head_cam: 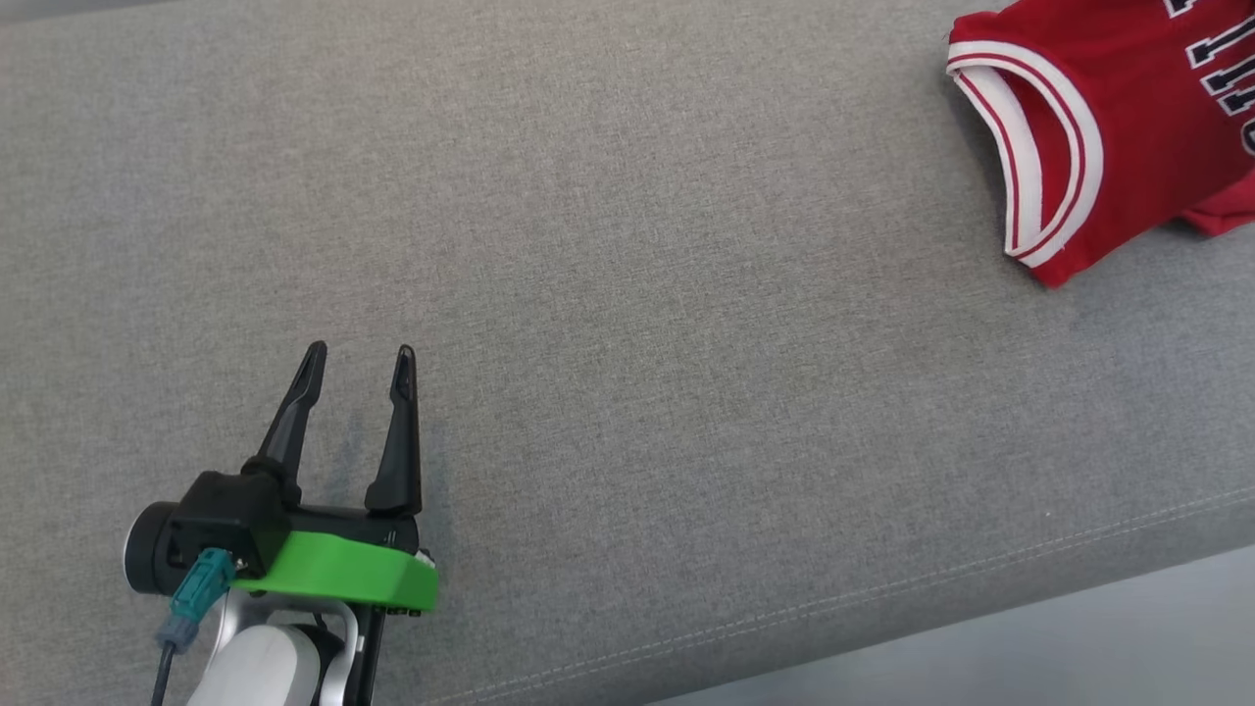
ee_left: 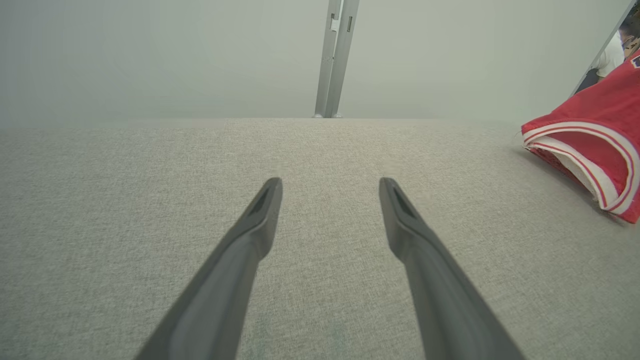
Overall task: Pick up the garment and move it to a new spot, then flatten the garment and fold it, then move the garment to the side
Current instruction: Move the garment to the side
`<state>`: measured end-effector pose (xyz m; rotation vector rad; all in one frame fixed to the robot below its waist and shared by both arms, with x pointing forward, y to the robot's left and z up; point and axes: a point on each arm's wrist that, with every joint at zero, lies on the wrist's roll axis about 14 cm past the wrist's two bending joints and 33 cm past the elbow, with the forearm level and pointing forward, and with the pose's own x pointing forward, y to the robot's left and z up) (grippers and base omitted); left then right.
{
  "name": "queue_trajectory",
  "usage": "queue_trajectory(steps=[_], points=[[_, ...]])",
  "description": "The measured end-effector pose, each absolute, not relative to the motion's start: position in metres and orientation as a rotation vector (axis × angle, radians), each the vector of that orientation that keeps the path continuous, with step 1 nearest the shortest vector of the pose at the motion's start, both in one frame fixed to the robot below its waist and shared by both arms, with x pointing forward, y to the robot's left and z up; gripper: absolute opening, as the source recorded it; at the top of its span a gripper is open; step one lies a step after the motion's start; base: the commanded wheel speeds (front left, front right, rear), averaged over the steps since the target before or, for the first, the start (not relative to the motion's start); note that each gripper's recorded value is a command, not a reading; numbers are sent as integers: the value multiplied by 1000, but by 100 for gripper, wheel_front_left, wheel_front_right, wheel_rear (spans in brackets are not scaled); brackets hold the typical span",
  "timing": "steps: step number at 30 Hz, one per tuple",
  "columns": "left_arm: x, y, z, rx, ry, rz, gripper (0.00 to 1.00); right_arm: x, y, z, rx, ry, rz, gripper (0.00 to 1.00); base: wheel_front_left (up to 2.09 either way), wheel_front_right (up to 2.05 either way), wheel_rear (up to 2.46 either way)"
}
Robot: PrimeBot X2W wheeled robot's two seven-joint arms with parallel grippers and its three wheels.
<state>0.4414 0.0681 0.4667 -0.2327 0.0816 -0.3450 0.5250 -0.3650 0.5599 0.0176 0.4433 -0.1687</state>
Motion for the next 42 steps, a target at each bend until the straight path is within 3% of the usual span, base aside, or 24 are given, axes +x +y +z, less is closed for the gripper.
queue_trajectory(steps=[10, 23, 42], points=[[456, 72, 445, -202, 136, -355, 100, 545, -392, 538, 12, 427, -249, 0, 0, 0, 0], [455, 87, 419, -151, 218, -343, 100, 544, -433, 477, 62, 487, -401, 0, 0, 0, 0], [454, 97, 403, -111, 272, -337, 100, 541, -459, 449, 12, 511, -506, 0, 0, 0, 0]])
